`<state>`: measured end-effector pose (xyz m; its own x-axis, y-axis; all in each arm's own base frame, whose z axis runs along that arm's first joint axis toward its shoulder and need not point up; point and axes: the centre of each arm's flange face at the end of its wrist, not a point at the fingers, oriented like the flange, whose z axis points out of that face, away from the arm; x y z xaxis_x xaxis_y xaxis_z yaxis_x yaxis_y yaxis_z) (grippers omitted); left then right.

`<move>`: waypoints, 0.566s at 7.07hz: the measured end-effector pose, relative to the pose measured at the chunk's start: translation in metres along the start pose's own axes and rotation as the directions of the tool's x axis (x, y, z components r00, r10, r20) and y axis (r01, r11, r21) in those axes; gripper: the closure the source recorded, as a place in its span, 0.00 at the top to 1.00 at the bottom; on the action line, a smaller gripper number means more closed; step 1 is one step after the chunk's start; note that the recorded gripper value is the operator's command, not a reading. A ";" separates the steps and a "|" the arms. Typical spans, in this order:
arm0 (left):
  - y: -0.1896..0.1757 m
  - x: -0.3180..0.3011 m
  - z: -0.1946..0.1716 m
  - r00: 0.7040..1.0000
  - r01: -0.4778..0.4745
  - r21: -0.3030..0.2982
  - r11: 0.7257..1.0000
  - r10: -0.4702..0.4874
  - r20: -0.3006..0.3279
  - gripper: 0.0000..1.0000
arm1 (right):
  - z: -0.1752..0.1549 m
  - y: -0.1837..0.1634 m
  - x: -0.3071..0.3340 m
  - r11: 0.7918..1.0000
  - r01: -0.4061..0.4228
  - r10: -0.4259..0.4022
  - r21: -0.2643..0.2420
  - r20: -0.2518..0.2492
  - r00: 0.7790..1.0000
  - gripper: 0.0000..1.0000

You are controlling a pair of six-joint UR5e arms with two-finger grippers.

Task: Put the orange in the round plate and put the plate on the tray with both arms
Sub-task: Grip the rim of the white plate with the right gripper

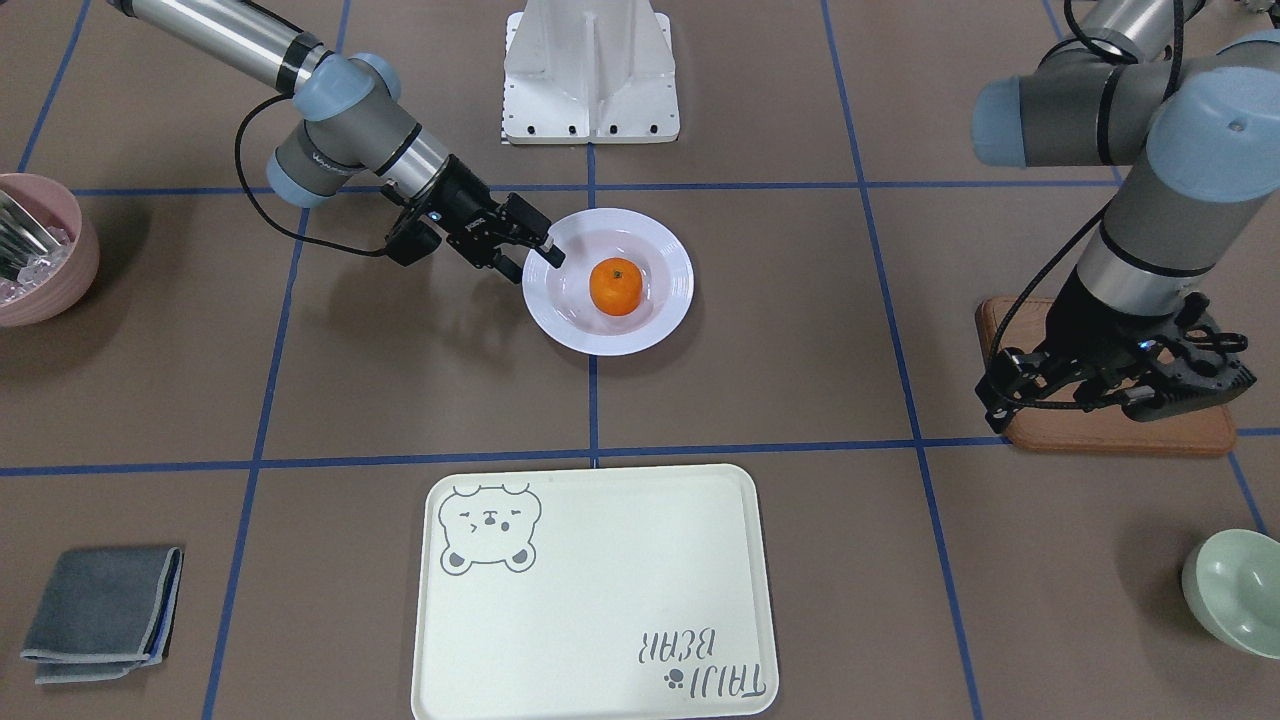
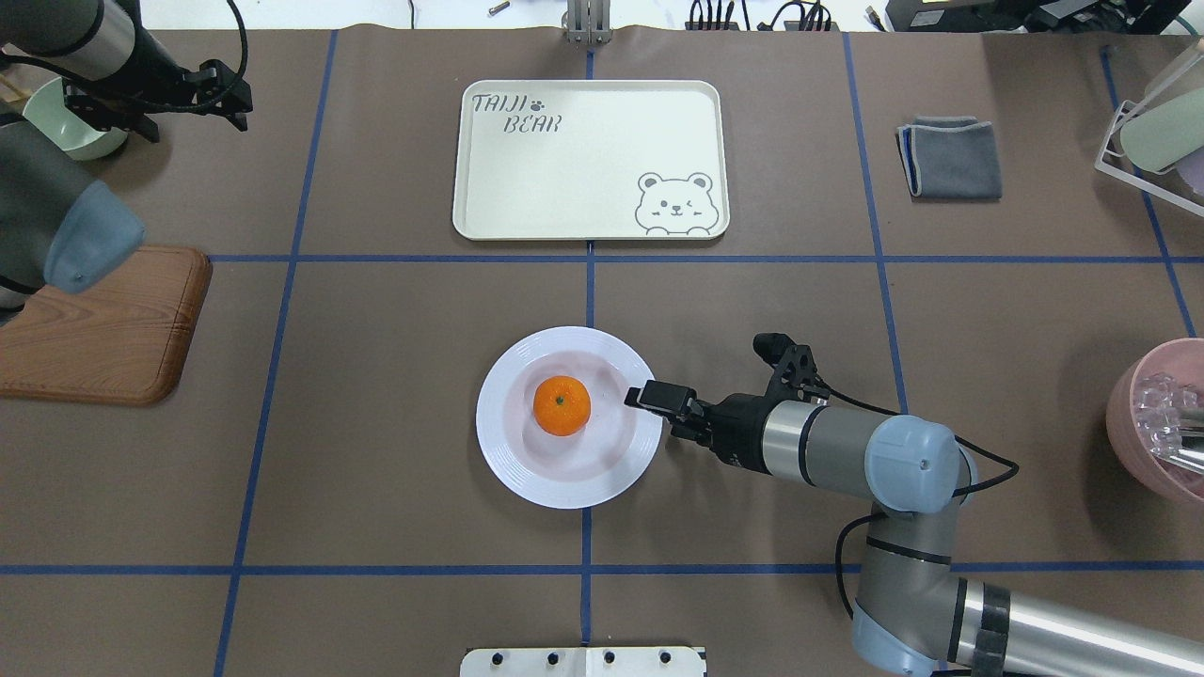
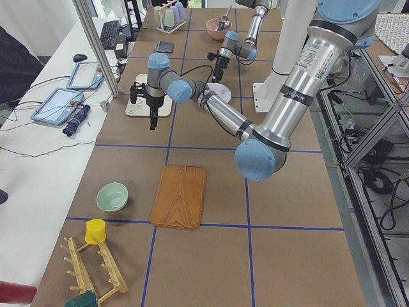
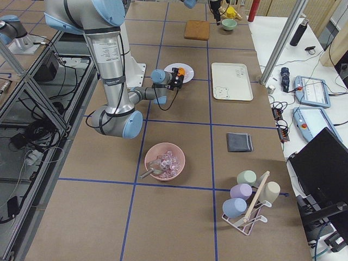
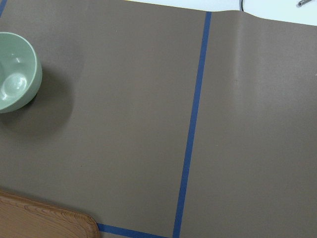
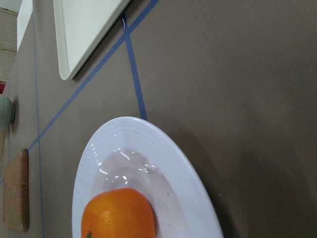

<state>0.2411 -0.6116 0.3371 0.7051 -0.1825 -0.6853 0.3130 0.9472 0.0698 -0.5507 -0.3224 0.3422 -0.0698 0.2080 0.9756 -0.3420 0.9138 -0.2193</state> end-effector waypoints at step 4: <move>0.003 -0.006 0.006 1.000 0.003 -0.007 1.000 -0.003 0.008 0.98 | 0.016 0.007 -0.011 1.000 -0.001 0.001 0.004 0.006 1.000 1.00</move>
<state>0.2416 -0.6096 0.3452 0.7090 -0.1871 -0.6799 0.3105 0.9485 0.0627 -0.5669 -0.3235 0.3303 -0.0755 0.2066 0.9755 -0.3457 0.9122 -0.2199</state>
